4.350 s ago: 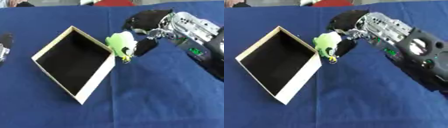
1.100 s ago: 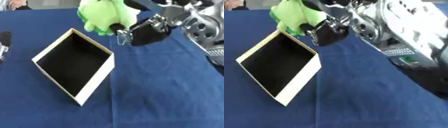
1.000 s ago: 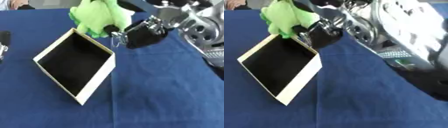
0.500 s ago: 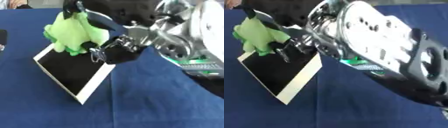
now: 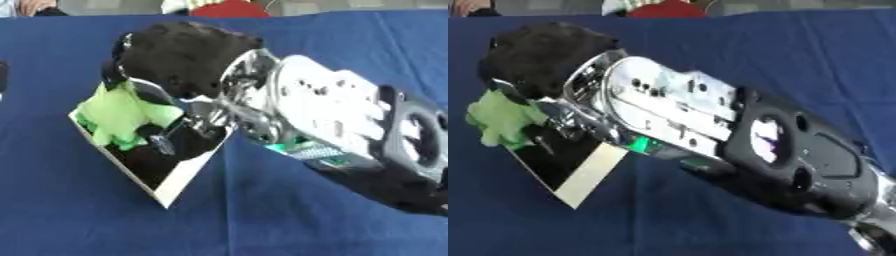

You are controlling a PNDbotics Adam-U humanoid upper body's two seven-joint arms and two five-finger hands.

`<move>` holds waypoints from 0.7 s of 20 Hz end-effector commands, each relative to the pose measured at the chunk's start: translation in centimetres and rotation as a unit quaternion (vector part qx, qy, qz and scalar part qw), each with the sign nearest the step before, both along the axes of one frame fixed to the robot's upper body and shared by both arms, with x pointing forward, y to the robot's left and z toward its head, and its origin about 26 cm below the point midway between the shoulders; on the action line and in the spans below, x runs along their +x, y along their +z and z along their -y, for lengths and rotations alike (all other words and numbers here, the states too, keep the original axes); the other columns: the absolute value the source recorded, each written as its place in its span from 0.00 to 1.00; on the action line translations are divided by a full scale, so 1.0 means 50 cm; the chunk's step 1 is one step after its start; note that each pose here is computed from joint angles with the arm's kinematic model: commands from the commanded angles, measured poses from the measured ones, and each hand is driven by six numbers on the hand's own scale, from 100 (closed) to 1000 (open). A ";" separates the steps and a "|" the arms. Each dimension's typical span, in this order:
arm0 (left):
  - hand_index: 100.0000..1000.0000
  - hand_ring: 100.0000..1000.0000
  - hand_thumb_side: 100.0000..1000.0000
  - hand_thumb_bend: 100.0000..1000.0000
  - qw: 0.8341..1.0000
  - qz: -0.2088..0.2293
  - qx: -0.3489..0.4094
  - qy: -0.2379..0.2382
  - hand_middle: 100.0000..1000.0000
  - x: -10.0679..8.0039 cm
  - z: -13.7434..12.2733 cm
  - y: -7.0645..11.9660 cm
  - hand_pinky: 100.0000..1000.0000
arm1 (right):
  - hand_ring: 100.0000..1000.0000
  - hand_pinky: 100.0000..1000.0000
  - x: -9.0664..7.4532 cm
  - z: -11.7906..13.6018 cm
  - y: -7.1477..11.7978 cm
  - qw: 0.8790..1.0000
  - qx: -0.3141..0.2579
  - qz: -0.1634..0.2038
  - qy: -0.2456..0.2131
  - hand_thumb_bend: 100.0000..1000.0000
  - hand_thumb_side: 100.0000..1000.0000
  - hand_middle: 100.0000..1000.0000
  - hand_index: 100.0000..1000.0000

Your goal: Pick up objects on the table and place them in the box.

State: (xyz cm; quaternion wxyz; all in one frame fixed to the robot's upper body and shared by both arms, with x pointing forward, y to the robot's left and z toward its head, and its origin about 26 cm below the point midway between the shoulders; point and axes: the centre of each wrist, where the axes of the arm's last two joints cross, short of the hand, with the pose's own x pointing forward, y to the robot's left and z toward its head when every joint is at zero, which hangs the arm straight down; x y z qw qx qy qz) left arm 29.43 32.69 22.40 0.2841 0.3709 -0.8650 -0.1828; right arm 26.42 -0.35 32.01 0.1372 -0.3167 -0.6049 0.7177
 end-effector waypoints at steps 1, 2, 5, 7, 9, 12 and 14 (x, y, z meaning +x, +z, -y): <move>0.72 0.57 0.54 0.35 1.000 0.010 0.007 -0.004 0.54 -0.005 0.001 0.014 0.40 | 0.61 0.62 0.009 -0.006 0.003 1.000 -0.006 0.004 -0.015 0.00 0.02 0.55 0.72; 0.72 0.57 0.54 0.35 1.000 0.010 0.006 -0.004 0.54 -0.005 0.001 0.014 0.40 | 0.61 0.63 0.014 -0.006 0.000 1.000 -0.007 0.004 -0.020 0.00 0.02 0.55 0.72; 0.72 0.57 0.54 0.35 1.000 0.009 0.005 -0.003 0.54 -0.005 0.001 0.013 0.40 | 0.62 0.63 0.026 -0.009 -0.009 1.000 -0.012 -0.003 -0.027 0.00 0.03 0.55 0.72; 0.72 0.57 0.54 0.35 1.000 0.008 0.003 -0.004 0.54 -0.005 0.001 0.012 0.40 | 0.62 0.63 0.031 -0.011 -0.014 0.999 -0.018 -0.010 -0.027 0.00 0.06 0.55 0.72; 0.72 0.57 0.54 0.35 1.000 0.008 0.002 -0.004 0.54 -0.005 0.000 0.011 0.40 | 0.61 0.63 0.035 -0.012 -0.018 0.999 -0.019 -0.016 -0.029 0.00 0.06 0.55 0.72; 0.72 0.57 0.54 0.35 1.000 0.007 0.002 -0.003 0.54 -0.005 0.000 0.011 0.40 | 0.61 0.63 0.041 -0.011 -0.021 0.999 -0.013 -0.019 -0.035 0.00 0.06 0.55 0.72; 0.72 0.57 0.54 0.35 1.000 0.007 0.002 -0.004 0.54 -0.005 0.000 0.010 0.40 | 0.66 0.66 0.047 -0.011 -0.025 0.999 -0.012 -0.022 -0.040 0.00 0.21 0.57 0.73</move>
